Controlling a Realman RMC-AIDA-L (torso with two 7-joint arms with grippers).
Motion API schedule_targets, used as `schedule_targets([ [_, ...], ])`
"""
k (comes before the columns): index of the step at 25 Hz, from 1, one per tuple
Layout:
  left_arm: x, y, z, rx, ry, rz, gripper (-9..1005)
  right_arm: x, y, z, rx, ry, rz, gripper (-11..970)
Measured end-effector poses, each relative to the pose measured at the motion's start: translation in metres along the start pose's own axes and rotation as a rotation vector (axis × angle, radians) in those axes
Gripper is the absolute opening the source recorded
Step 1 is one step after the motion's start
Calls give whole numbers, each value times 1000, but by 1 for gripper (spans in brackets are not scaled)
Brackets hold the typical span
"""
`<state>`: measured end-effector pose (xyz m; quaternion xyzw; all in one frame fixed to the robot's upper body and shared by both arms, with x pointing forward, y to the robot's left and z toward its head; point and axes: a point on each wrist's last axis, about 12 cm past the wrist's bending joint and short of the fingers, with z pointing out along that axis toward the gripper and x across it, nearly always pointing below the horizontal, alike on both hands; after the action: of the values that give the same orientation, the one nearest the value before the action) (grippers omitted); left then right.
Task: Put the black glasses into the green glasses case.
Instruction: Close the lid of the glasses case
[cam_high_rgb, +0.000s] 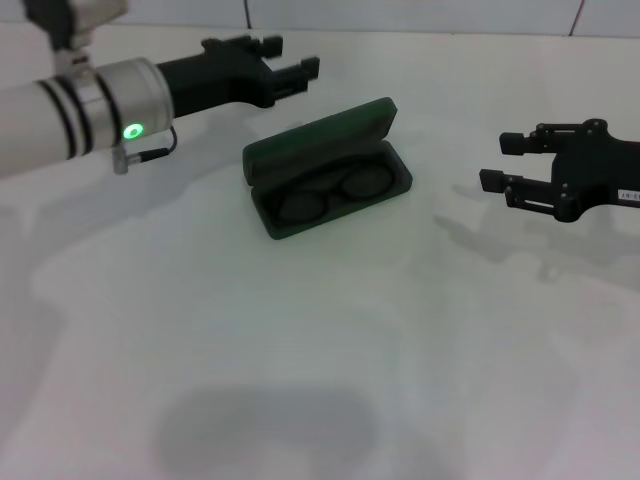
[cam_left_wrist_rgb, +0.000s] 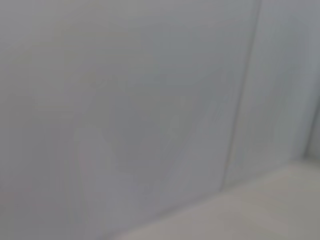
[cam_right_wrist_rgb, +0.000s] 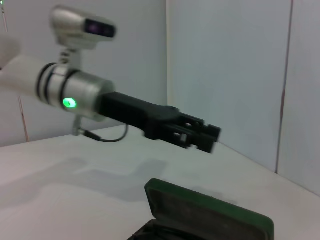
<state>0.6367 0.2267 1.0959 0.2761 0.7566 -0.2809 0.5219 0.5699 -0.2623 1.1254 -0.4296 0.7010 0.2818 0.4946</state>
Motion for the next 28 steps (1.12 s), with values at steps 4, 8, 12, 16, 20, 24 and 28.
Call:
schedule_targets([
  [4, -3, 0, 21, -36, 183, 17, 622, 4, 0, 0, 0, 3, 10, 651],
  [8, -4, -8, 33, -11, 279, 74, 623, 7, -1, -1, 10, 1, 18, 656],
  [12, -2, -13, 33, 27, 292, 100, 623, 10, -3, -6, 30, -5, 34, 660],
  [16, 7, -18, 28, 83, 298, 160, 623, 10, -5, -9, 40, -9, 38, 664],
  [20, 22, -28, 25, 145, 293, 227, 622, 9, -6, -8, 40, -10, 35, 668],
  [24, 24, -35, 19, 196, 208, 233, 623, 7, -6, -7, 35, -11, 30, 672],
  [28, 13, -37, -13, 316, -37, 206, 624, -1, 0, -3, -39, -34, 6, 676],
])
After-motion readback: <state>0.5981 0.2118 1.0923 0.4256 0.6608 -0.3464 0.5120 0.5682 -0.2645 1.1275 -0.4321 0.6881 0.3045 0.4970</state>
